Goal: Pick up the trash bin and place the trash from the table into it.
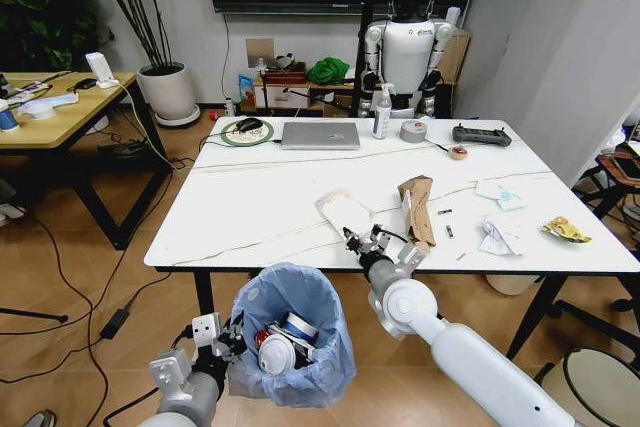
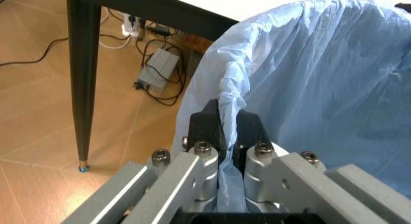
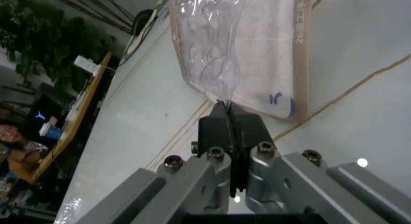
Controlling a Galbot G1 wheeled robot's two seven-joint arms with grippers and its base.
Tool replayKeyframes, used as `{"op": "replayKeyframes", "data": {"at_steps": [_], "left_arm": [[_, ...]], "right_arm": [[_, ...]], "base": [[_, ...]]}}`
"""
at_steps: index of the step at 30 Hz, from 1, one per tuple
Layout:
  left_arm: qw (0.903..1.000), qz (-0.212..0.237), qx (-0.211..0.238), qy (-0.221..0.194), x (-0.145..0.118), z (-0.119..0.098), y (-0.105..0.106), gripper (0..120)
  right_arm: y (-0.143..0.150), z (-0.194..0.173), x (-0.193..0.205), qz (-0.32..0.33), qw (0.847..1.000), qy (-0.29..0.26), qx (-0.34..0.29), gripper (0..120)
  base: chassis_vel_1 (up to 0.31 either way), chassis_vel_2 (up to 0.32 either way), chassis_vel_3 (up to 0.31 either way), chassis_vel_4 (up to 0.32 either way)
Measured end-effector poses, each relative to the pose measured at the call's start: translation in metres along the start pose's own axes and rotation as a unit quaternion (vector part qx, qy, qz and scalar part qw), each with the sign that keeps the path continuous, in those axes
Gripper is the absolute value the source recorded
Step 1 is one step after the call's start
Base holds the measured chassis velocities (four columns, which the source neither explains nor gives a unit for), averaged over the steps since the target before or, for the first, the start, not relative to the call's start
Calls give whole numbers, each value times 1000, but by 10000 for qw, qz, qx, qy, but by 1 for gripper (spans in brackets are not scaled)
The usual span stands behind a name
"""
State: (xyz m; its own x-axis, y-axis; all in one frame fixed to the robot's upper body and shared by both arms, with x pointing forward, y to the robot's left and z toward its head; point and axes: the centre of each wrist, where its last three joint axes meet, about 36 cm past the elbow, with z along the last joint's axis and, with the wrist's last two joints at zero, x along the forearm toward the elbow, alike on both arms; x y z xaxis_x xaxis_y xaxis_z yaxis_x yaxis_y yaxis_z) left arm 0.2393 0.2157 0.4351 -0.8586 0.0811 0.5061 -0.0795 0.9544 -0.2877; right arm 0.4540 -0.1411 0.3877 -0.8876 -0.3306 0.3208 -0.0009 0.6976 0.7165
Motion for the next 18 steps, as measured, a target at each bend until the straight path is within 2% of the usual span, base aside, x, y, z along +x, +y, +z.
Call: {"op": "replayKeyframes", "data": {"at_steps": [18], "left_arm": [[10000,8,10,7,-4,2,-1,0]], "right_arm": [[1,-14,7,-268,9994,-184,155,0]], "base": [[0,0,0,0]]}}
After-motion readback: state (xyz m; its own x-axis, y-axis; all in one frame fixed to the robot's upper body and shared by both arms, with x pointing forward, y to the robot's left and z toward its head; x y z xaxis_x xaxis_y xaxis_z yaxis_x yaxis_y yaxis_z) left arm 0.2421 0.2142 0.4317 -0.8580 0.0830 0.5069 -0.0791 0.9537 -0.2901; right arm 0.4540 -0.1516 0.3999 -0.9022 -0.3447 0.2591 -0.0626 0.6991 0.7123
